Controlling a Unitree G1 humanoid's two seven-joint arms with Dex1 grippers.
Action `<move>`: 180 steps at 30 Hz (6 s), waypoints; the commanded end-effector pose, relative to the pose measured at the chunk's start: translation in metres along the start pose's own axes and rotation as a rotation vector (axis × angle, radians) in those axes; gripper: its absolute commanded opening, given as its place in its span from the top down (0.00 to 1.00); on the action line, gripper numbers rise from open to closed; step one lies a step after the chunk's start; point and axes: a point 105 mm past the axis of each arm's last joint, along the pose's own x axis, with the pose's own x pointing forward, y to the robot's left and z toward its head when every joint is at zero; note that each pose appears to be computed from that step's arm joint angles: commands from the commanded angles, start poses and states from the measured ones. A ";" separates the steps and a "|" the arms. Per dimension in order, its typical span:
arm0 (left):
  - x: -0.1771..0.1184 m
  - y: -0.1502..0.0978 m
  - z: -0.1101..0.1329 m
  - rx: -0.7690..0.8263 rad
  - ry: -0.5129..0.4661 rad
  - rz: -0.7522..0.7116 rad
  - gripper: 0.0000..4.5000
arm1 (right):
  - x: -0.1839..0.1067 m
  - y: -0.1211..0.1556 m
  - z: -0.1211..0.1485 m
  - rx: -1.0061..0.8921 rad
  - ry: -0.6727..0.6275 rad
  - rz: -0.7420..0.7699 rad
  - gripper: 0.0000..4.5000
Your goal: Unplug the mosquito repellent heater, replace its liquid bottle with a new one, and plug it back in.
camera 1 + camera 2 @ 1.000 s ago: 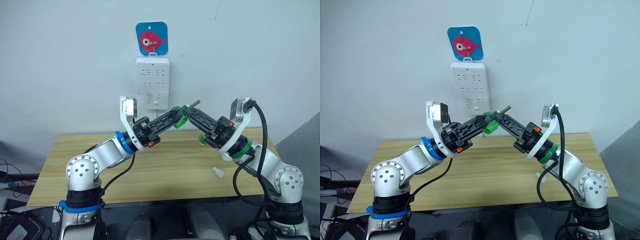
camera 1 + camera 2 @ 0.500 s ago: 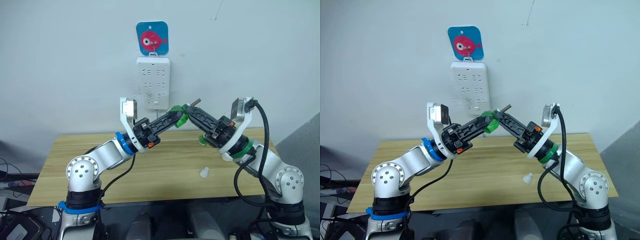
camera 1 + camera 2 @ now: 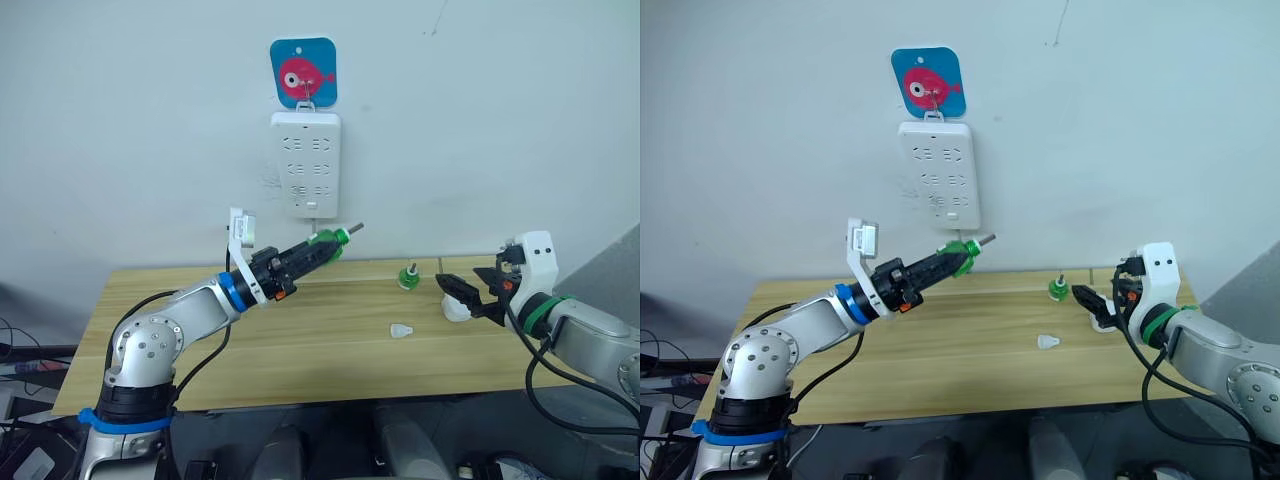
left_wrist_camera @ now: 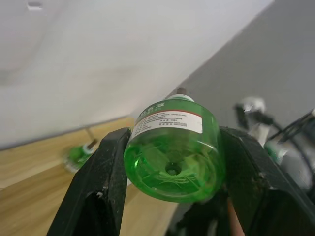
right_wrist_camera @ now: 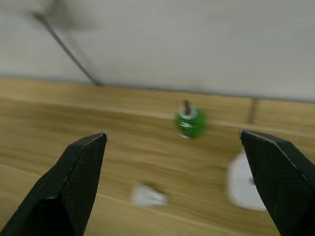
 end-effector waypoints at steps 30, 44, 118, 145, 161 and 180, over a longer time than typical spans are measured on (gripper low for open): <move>-0.007 -0.029 -0.044 0.297 0.169 -0.176 0.47 | 0.079 -0.069 -0.059 0.119 0.552 -0.277 0.00; -0.008 -0.027 -0.048 0.298 0.174 -0.173 0.47 | 0.075 -0.067 -0.058 0.101 0.542 -0.259 0.35; -0.004 -0.058 0.046 0.160 0.236 -0.515 0.47 | -0.077 0.106 0.085 0.011 -0.320 0.947 0.35; -0.007 -0.067 0.043 0.107 0.252 -0.565 0.47 | -0.070 0.106 0.073 -0.024 -0.289 0.929 0.35; 0.004 -0.070 0.029 0.137 0.239 -0.588 0.47 | -0.070 0.128 0.069 -0.017 -0.258 0.987 0.35; 0.014 -0.063 0.034 0.074 0.146 -0.547 0.47 | -0.077 0.119 0.049 -0.027 -0.064 0.961 0.00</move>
